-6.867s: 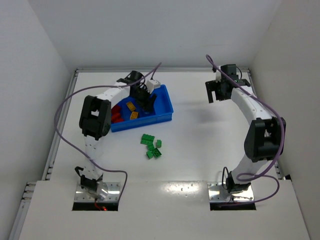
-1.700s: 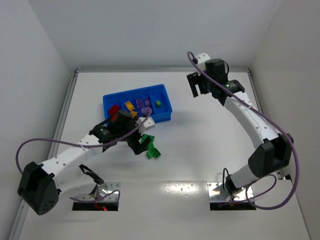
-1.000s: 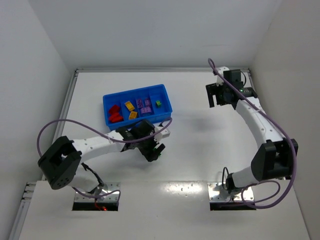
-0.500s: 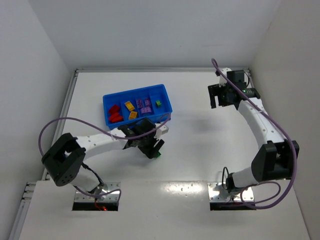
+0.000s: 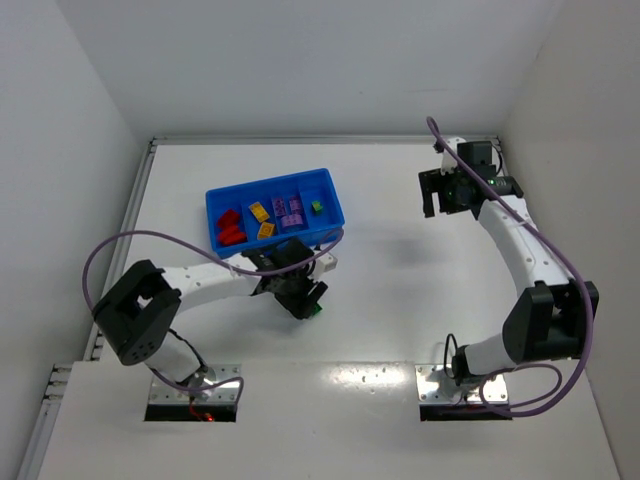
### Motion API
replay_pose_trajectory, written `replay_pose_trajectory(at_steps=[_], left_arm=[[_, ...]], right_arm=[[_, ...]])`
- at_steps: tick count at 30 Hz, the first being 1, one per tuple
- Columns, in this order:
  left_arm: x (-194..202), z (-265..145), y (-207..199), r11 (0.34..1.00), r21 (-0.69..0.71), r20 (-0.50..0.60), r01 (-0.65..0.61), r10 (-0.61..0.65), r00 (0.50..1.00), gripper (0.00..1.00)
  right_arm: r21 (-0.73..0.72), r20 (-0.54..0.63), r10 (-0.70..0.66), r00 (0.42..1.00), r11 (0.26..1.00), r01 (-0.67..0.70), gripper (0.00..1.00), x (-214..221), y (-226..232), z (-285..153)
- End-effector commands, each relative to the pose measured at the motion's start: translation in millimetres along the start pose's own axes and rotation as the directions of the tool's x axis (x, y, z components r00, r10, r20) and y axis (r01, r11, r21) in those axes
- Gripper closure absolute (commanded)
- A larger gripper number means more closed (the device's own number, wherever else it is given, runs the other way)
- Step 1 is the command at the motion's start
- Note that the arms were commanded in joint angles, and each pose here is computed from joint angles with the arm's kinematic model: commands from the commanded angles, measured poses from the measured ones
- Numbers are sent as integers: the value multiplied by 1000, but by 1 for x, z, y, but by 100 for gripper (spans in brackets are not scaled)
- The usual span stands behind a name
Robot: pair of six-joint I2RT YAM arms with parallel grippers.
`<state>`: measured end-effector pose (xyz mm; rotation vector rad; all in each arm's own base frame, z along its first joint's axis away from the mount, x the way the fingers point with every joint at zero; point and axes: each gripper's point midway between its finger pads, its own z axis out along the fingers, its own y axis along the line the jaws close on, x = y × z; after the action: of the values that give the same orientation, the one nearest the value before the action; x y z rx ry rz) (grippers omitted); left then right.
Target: Sort the legos into containers by color
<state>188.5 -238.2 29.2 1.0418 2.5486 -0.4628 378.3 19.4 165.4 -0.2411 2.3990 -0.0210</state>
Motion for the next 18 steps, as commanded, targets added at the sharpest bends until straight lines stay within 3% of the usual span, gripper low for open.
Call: replay_pose_trajectory(at_steps=[1, 9, 13, 18], left_arm=[[-5, -3, -2, 1000, 9, -4, 29, -29, 1000, 34], [-4, 6, -3, 999, 25, -43, 25, -24, 999, 48], [-6, 7, -4, 999, 37, -43, -2, 3, 999, 72], [-38, -41, -19, 991, 52, 154, -123, 114, 981, 77]], right_arm=[[3, 35, 15, 999, 1000, -15, 17, -5, -3, -10], [1, 26, 15, 1000, 1000, -15, 17, -4, -3, -7], [-15, 7, 23, 1000, 1000, -23, 17, 5, -2, -3], [-39, 19, 5, 1000, 999, -5, 17, 2, 5, -6]])
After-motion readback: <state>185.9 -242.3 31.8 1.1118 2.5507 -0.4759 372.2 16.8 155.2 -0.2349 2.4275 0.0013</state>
